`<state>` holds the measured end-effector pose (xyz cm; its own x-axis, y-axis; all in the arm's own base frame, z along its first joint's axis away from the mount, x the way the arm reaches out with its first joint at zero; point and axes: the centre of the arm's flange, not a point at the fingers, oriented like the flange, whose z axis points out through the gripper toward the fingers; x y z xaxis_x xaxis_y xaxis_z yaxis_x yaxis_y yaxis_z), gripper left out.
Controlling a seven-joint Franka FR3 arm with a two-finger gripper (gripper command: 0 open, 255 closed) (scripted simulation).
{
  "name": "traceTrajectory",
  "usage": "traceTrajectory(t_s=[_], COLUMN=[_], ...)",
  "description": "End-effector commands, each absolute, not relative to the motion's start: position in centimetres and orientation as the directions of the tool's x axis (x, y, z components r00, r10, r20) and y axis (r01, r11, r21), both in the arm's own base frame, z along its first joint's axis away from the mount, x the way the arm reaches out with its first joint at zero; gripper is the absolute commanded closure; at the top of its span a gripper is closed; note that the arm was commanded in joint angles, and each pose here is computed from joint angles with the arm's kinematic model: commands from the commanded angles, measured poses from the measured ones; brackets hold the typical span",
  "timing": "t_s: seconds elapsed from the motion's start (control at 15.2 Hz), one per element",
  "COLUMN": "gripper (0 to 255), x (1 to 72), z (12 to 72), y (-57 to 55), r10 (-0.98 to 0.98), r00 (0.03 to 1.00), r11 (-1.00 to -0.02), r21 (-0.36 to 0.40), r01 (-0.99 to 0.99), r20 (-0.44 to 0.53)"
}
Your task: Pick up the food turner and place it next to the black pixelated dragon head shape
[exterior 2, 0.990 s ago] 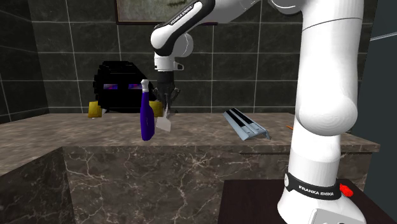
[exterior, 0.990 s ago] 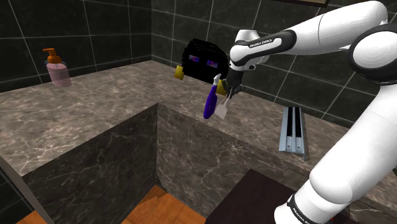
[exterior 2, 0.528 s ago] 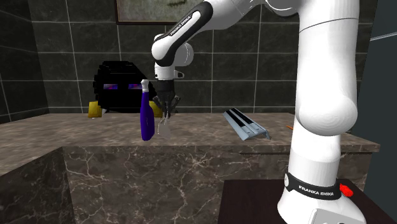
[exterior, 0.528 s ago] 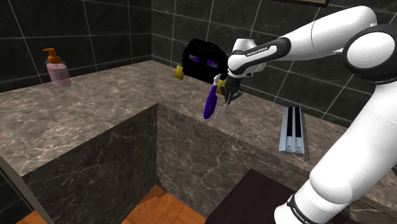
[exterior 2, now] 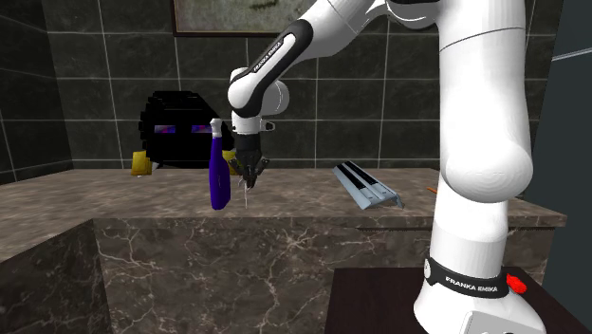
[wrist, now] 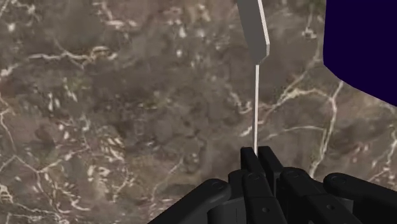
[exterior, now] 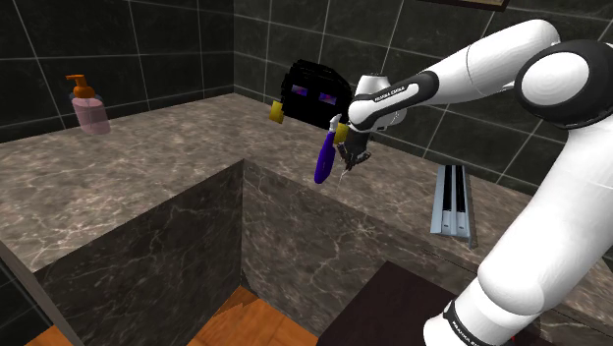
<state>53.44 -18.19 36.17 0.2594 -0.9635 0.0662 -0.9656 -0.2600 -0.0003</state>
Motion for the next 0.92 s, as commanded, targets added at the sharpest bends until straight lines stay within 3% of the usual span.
traceTrajectory(t_s=[0.0,0.53,0.59,0.86], gripper=[255,255,0,0], x=[53.52,53.52,53.52,53.52], z=[35.21,35.05,35.05,35.1], y=[-18.17,-18.17,-18.16,-18.2], r10=[-0.963,-0.963,-0.963,-0.963], r00=[0.259,0.259,0.259,0.259], r11=[-0.26,-0.26,-0.26,-0.26], r21=[0.0,0.0,0.0,0.0], r01=[-0.966,-0.966,-0.966,-0.966], r20=[0.066,0.066,0.066,0.066])
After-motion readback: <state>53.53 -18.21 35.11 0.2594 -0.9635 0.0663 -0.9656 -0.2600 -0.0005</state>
